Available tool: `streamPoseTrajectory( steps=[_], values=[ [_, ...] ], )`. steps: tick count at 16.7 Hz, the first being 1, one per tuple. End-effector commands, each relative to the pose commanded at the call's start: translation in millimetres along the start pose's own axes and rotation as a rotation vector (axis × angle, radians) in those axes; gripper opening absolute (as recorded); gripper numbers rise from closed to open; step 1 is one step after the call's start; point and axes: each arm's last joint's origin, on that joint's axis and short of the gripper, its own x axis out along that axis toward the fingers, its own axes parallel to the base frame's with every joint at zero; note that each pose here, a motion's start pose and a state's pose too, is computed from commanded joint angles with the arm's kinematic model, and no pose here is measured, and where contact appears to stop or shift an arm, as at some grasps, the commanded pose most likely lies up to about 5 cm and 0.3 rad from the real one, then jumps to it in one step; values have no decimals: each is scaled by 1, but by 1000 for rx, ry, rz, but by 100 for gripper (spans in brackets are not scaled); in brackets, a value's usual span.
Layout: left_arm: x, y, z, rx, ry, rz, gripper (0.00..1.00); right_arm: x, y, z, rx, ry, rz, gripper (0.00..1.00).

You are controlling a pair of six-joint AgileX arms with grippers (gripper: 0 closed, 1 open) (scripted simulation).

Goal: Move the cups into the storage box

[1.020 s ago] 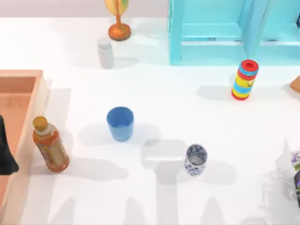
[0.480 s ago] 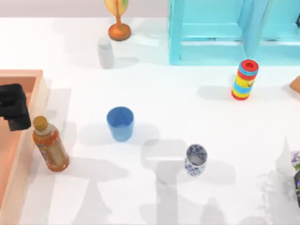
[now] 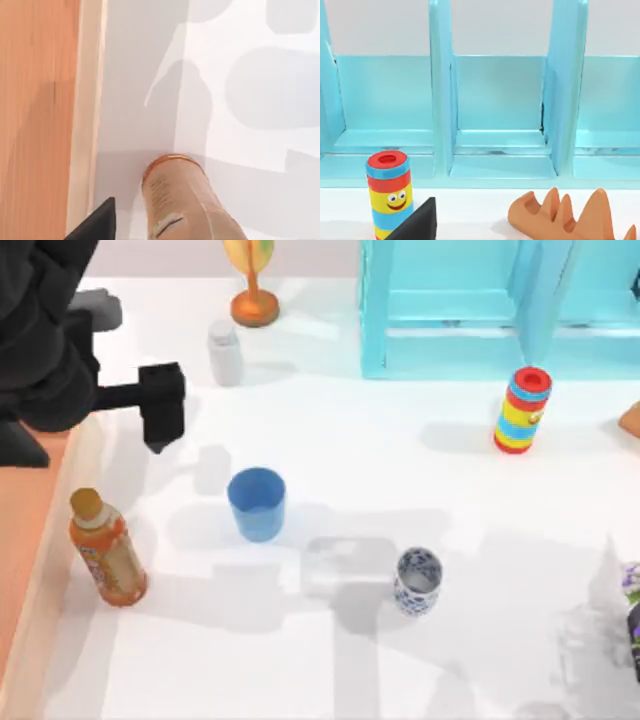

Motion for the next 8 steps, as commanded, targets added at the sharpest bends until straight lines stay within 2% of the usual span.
streamPoseTrajectory(
  steps=[4, 8],
  values=[
    [32, -59, 35, 35, 179, 71, 100, 0, 0, 0, 0, 0, 0, 100],
    [47, -117, 46, 76, 239, 85, 100, 0, 0, 0, 0, 0, 0, 100]
  ],
)
